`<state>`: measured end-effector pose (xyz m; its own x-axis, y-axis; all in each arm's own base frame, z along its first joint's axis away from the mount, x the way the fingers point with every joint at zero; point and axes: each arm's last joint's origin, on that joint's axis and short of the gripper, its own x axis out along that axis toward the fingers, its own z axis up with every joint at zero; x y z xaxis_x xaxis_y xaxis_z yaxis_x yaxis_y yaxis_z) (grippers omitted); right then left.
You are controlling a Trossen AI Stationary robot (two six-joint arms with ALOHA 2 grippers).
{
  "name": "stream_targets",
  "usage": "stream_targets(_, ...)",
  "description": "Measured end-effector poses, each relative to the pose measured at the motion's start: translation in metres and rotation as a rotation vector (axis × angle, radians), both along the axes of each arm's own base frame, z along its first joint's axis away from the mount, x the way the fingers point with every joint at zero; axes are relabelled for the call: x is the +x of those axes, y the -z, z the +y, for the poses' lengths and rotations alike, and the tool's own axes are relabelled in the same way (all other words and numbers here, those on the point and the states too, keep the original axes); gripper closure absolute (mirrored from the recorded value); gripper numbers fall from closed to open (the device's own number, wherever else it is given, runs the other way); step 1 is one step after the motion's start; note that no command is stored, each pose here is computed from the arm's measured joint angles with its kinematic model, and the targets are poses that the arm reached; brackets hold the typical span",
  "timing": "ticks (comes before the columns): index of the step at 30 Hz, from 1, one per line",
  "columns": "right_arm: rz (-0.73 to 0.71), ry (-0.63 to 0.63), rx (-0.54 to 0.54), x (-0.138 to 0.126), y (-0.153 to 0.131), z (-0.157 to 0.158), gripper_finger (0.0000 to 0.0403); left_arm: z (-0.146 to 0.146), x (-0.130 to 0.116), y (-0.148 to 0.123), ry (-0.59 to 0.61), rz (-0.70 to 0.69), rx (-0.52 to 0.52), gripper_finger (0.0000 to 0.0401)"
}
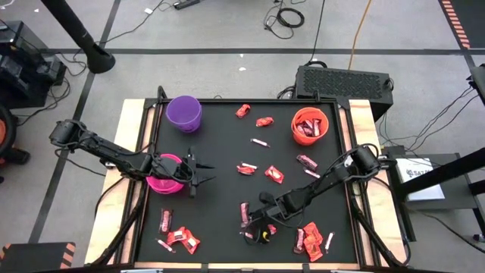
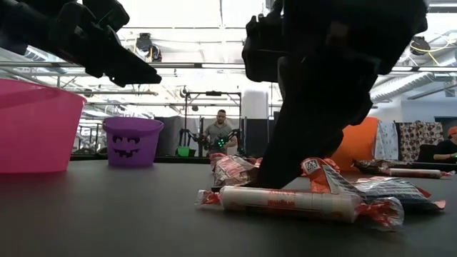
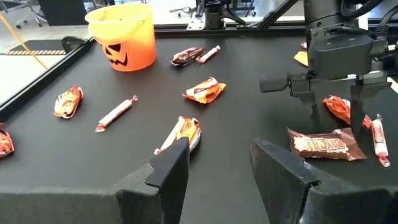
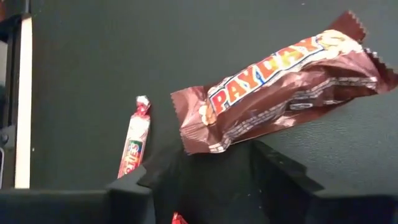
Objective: Sort candy by brand, put in halloween buckets
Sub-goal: Put the brown candy into the orange bucket
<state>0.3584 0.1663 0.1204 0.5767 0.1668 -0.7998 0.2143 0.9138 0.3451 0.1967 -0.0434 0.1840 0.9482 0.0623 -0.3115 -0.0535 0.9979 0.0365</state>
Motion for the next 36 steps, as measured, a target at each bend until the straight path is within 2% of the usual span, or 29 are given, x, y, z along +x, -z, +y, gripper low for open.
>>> stream_targets(7, 0.008, 0.041, 0.012, 0.0, 0.001, -0.001, 0.0274, 0.0, 0.0, 0.0, -0.001, 0.0, -0.003, 0.0225)
stream_targets(13, -0.01, 0.037, -0.049, 0.001, 0.002, -0.003, 0.0383, 0.0, 0.0, 0.0, -0.001, 0.0, -0.003, 0.0225)
stream_targets(19, 0.007, 0.017, -0.077, 0.002, -0.009, -0.006, 0.0401, 0.0, 0.0, 0.0, -0.001, 0.0, -0.004, 0.0225)
stream_targets(25, 0.031, 0.01, -0.089, 0.004, -0.041, -0.007, 0.0398, 0.0, 0.0, 0.0, -0.002, 0.004, -0.005, 0.0225)
stream_targets(28, -0.002, -0.051, -0.146, 0.007, -0.046, -0.003, 0.0383, 0.0, 0.0, 0.0, -0.007, 0.003, -0.022, 0.0225)
stream_targets(32, -0.072, -0.07, -0.186, 0.012, -0.047, 0.0, 0.0339, 0.0, 0.0, 0.0, -0.006, 0.002, -0.022, 0.0225)
stream_targets(36, -0.039, -0.086, -0.217, 0.013, -0.032, 0.002, 0.0269, 0.0, 0.0, 0.001, -0.007, 0.005, -0.022, 0.0225)
